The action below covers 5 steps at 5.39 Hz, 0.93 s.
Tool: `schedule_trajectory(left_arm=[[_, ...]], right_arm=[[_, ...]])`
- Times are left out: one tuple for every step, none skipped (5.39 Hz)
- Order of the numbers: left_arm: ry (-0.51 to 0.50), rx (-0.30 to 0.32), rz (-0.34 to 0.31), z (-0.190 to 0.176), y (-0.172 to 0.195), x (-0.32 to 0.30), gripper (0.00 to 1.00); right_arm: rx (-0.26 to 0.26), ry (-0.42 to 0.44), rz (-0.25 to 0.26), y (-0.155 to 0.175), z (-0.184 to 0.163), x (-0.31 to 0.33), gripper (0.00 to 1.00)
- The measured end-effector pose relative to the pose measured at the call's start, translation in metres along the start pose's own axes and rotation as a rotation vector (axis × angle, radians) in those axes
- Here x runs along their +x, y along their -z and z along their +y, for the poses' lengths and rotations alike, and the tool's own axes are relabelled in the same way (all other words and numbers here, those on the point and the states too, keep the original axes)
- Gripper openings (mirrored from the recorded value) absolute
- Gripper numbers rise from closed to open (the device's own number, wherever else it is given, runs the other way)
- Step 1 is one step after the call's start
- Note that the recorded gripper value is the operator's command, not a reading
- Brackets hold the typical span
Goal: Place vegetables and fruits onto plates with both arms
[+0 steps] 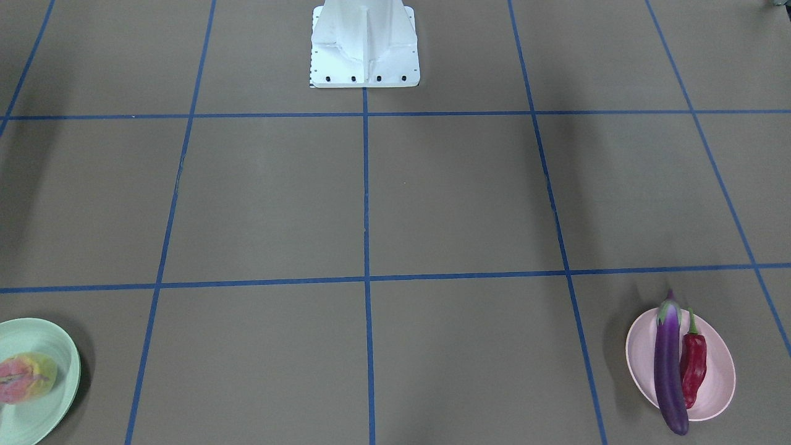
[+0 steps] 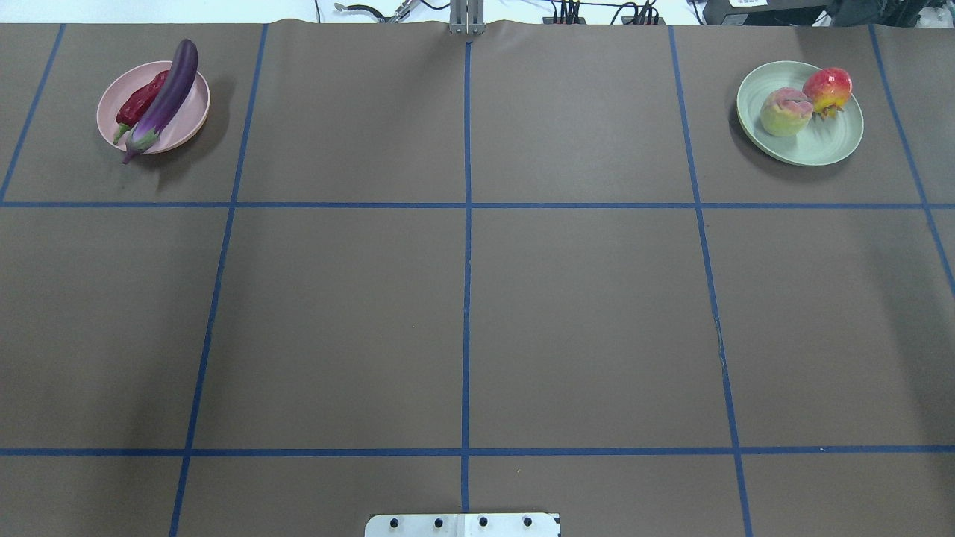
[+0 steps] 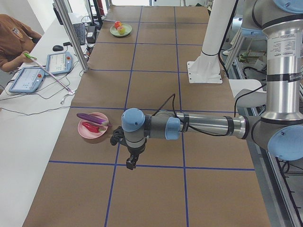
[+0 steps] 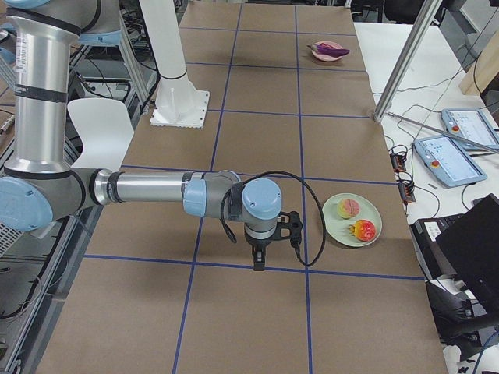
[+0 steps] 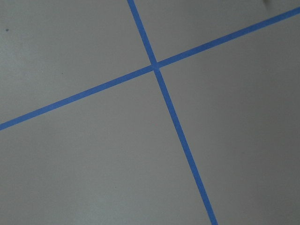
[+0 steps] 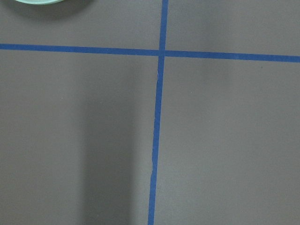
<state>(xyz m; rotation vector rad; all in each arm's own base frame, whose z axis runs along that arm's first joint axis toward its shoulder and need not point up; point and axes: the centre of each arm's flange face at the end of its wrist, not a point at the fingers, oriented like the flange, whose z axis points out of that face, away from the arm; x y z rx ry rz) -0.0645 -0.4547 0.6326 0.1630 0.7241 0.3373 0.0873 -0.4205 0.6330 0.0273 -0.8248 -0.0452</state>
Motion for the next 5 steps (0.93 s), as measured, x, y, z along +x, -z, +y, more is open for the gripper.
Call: schedule_trajectory(left_arm=[[-0.001,0.001,0.0,-0.0007,0.0004,0.0002,1.0],[-0.001,0.001,0.0,-0.0012,0.0006,0.0002,1.0],[-0.002,0.002,-0.001,-0.0014,0.0007,0.0003,1.0],[-0.002,0.002,-0.001,-0.0014,0.0008,0.0003,1.0],[-0.002,0.001,-0.002,-0.0014,0.0008,0.0002,1.0]], right_arm=[[0.002,0.002,0.0,0.0006,-0.0003,-0.0006,1.0],[0.002,0.003,0.0,0.0009,-0.0004,-0.0009,1.0],[0.003,0.003,0.0,0.0012,-0.0007,-0.0013,1.0],[0.004,0.004,0.001,0.0017,-0.0011,-0.0017,1.0],[0.005,0.005,0.001,0.0022,-0.0013,-0.0022,1.0]])
